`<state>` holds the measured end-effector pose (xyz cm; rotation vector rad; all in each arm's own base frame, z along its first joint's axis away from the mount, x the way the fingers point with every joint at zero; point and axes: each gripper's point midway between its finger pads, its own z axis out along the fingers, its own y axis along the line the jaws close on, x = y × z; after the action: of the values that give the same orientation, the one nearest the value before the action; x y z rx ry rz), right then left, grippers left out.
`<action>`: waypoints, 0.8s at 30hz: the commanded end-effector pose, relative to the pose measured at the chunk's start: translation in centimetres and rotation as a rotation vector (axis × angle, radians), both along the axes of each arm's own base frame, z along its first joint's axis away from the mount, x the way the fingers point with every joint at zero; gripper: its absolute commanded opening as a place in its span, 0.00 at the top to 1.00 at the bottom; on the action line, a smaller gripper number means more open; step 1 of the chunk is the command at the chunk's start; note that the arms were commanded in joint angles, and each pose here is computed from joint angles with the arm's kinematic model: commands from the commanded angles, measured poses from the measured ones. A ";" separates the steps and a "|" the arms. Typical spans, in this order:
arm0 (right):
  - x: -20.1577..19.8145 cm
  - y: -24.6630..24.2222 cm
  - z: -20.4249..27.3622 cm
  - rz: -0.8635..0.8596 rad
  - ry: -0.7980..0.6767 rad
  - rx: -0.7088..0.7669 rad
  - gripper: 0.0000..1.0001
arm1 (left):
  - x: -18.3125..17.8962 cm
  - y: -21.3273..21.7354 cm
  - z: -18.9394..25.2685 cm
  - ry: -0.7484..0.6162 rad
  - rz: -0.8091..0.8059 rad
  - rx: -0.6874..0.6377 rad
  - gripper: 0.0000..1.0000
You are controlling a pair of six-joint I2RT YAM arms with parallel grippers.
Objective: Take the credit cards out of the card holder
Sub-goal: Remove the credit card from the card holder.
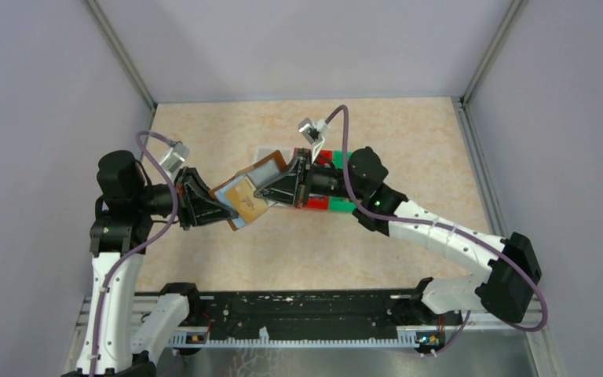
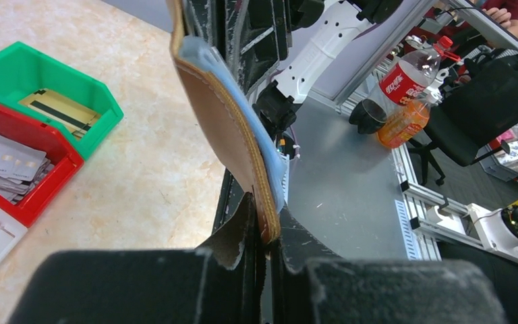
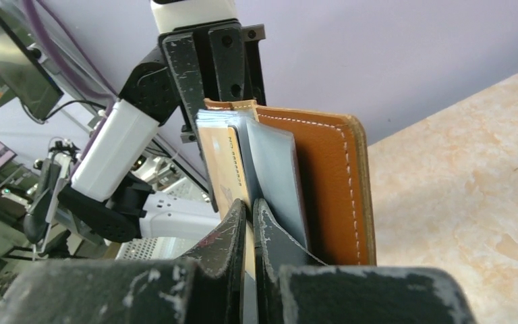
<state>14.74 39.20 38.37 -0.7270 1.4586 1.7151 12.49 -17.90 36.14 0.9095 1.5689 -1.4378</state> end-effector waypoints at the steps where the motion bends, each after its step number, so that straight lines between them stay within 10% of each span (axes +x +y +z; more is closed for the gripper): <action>1: -4.8 -2.0 4.4 0.160 -0.074 0.168 1.00 | 1.1 0.0 0.2 -0.054 0.039 0.014 1.00; 24: -4.5 -4.5 3.7 0.070 -0.089 0.239 1.00 | 0.9 0.0 0.1 -0.047 0.039 0.015 1.00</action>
<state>12.03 36.64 38.91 -0.6747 1.3104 1.8609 12.41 -18.01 36.01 0.9085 1.5764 -1.4423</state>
